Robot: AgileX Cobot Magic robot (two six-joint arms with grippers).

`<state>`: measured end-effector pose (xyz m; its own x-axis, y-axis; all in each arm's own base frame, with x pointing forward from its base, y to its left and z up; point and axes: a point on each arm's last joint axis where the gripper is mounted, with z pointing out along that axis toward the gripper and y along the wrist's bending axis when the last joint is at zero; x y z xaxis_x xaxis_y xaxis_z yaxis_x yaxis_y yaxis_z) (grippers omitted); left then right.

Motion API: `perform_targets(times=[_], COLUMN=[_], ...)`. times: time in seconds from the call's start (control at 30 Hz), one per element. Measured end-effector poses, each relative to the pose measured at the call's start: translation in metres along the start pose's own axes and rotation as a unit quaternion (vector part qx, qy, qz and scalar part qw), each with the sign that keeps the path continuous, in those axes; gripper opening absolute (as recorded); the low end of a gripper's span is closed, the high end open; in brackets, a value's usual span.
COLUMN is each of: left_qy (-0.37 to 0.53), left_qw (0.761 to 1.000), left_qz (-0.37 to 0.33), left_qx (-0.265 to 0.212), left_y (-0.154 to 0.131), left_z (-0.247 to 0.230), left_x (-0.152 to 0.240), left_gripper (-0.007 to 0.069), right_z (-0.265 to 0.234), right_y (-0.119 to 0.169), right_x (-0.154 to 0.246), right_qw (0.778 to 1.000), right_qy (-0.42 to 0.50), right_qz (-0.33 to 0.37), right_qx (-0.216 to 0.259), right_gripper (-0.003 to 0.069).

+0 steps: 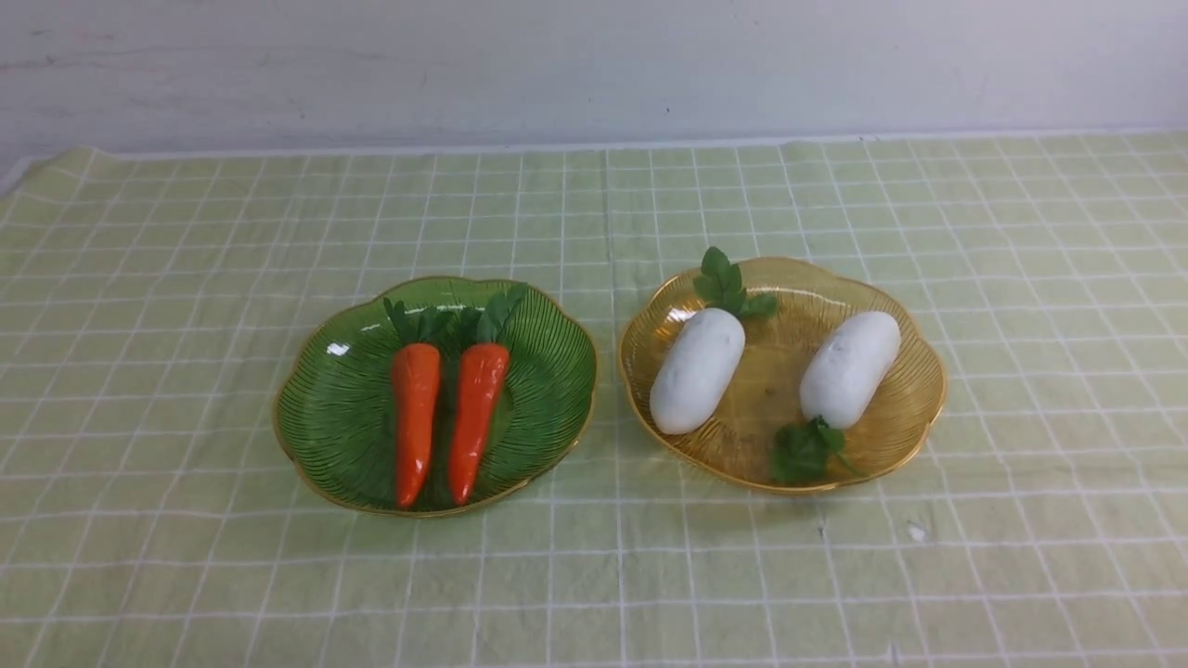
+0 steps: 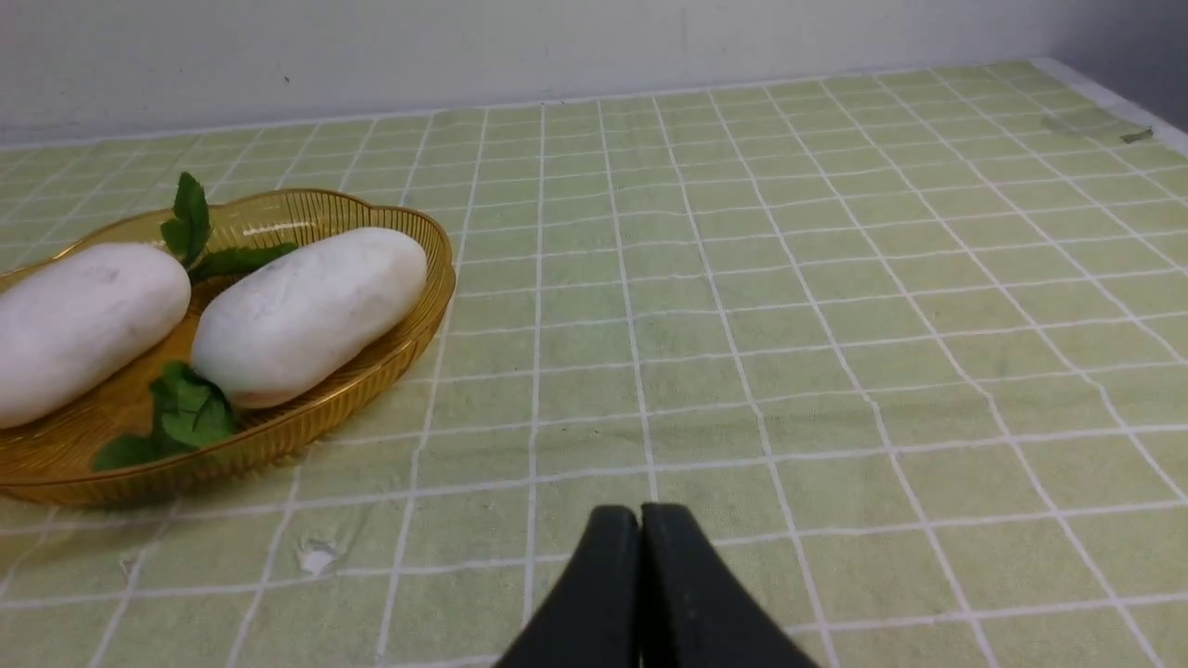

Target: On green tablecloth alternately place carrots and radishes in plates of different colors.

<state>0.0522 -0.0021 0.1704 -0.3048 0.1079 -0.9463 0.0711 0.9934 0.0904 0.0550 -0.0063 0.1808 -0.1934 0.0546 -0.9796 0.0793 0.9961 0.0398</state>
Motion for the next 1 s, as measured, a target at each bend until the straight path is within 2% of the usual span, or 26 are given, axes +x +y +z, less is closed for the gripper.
perform_targets(times=[1.0], left_qy=[0.000], left_qw=[1.000], left_qz=[-0.001], left_qx=[0.000], left_y=[0.0000], left_z=[0.0000], left_x=[0.0000], left_gripper=[-0.0008], right_z=[-0.0002], right_y=[0.0019], right_x=[0.0001], right_qw=[1.000], right_qy=[0.003], right_qz=[-0.017], right_qx=[-0.011], right_gripper=[-0.0014])
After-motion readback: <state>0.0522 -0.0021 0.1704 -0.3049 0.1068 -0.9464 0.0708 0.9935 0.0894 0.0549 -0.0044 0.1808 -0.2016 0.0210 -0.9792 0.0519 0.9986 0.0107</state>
